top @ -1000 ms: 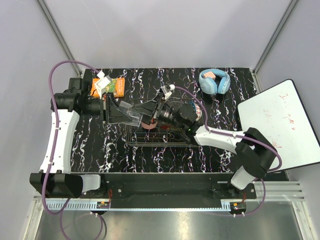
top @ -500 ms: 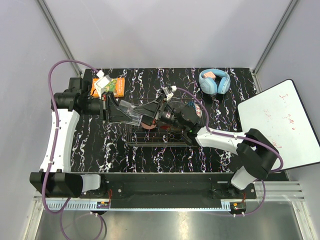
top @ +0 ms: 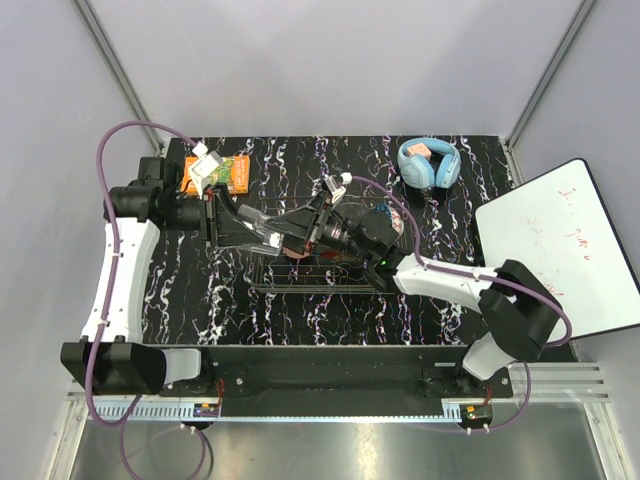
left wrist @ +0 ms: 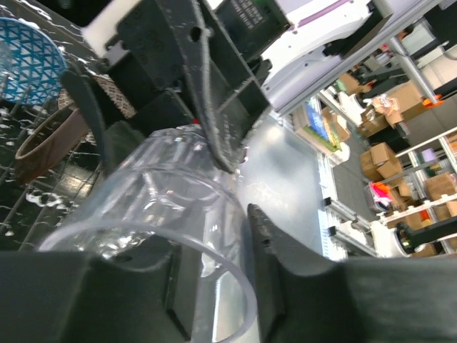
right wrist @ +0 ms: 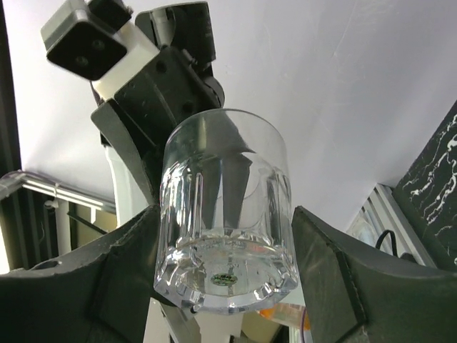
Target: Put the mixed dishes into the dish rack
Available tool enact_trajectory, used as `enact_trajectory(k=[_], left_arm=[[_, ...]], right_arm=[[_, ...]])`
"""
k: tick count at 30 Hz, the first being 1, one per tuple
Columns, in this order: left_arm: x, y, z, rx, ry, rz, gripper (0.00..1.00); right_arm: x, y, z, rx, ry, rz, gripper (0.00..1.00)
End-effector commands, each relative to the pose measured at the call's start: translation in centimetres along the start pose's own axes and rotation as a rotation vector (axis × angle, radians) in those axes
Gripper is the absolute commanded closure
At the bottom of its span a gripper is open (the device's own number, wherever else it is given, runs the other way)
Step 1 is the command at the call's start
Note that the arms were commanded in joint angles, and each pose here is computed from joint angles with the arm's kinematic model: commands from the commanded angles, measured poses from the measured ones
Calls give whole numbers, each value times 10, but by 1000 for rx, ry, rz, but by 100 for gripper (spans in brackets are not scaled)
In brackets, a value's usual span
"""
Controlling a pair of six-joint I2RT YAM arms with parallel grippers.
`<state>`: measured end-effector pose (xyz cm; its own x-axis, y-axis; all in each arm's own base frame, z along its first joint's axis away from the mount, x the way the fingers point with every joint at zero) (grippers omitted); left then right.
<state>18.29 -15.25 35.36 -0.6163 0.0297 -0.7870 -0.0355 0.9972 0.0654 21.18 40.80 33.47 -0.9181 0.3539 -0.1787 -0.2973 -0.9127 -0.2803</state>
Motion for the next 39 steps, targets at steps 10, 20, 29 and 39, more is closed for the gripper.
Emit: enact_trajectory(k=[10, 20, 29, 39], left_arm=[[-57, 52, -26, -148, -176, -203, 24], [-51, 89, 11, -315, -145, -283, 1], [-22, 113, 64, -335, 104, -373, 1], [8, 143, 114, -990, 46, -233, 1]], right_arm=[[-9, 21, 15, 351, 374, 83, 100], [-31, 35, -40, 814, 574, 256, 100], [-43, 47, -90, 1100, 713, 394, 100], [-41, 35, -125, 1186, 785, 451, 100]])
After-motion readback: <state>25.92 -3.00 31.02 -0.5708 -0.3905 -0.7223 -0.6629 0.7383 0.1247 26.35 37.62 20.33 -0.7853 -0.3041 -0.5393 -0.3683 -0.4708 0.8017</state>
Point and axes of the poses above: each gripper's point midway between its finger pads, its own y axis back along the fingers, its own z axis along the line the jaws close on, x = y × z, the point moved 2 cm from there along y, back along the fingers, and after that the axes turned 1 degree about -y, right-handed, at the moved point
